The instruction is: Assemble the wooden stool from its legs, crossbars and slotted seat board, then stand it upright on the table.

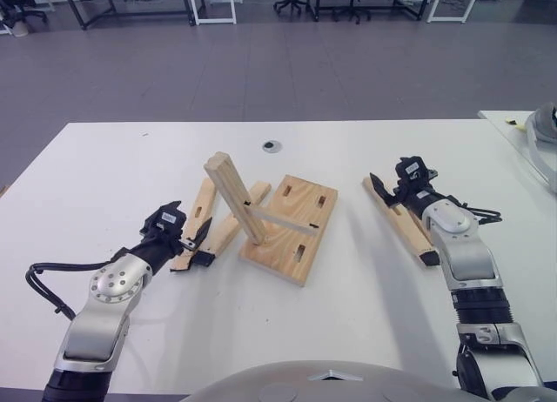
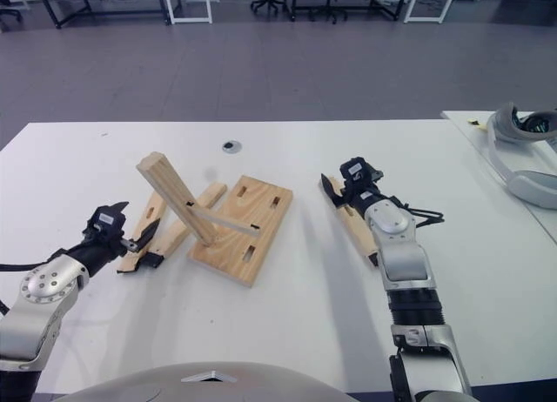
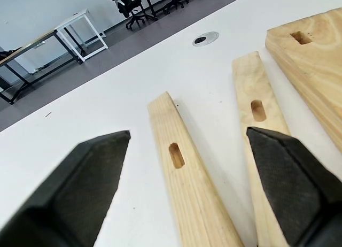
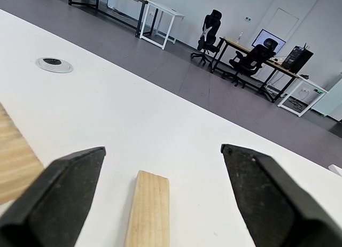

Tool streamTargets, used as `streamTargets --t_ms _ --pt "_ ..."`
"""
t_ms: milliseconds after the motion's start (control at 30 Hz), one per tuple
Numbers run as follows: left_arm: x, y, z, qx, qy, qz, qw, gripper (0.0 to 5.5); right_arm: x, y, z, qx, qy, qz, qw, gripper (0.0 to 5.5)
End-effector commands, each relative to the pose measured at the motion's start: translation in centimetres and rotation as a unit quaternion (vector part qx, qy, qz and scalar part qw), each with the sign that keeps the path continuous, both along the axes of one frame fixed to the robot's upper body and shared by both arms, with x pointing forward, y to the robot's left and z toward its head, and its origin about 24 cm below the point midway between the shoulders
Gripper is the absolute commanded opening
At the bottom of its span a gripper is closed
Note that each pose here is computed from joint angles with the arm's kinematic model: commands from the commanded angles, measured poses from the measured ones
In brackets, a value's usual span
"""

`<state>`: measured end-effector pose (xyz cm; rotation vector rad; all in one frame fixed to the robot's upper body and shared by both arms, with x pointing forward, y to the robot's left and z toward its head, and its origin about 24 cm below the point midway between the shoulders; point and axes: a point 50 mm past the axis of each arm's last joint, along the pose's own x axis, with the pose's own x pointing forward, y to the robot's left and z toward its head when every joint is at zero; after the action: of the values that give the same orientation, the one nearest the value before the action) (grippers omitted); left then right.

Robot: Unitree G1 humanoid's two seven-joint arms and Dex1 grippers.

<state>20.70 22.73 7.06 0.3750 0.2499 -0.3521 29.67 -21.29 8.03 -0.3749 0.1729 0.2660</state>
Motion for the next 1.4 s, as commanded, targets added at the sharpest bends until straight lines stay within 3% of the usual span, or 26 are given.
streamTargets --t_ms 33,233,400,533,833,1033,1167,1400 --pt "-0.2 -1.7 0.2 -0.057 0.007 -0.063 0.996 4.02 0.4 0.8 0.2 0.001 -0.007 0.013 1.000 4.04" --pt "0.2 0.3 -1.5 0.000 0.073 -0.048 0.996 4.02 0.4 1.4 -0.1 0.003 -0.005 0.023 1.000 4.04" --pt "-0.1 -1.4 -2.2 -0.029 0.098 -0.091 0.991 4.02 0.4 1.9 -0.3 0.003 -0.004 0.029 1.000 4.04" --pt "0.3 -1.0 -1.8 -0.044 0.097 -0.072 0.992 4.02 0.3 2.2 -0.5 0.004 -0.003 0.030 1.000 4.04" --pt "-0.3 -1.3 -3.3 -0.045 0.182 -0.081 0.979 4.02 0.5 2.9 -0.6 0.007 -0.006 0.039 0.999 4.04" --pt "-0.5 -0.6 -3.2 0.017 0.221 -0.076 0.972 2.90 0.6 3.5 -0.6 0.013 -0.009 0.040 0.999 4.04" --pt "0.0 -1.8 -2.2 -0.016 0.205 -0.072 0.976 2.28 0.8 3.6 -0.6 0.017 -0.014 0.034 0.999 4.04" --pt "-0.5 -4.8 -2.2 -0.073 0.190 -0.064 0.977 2.08 0.9 3.7 -0.6 0.018 -0.016 0.030 0.999 4.04"
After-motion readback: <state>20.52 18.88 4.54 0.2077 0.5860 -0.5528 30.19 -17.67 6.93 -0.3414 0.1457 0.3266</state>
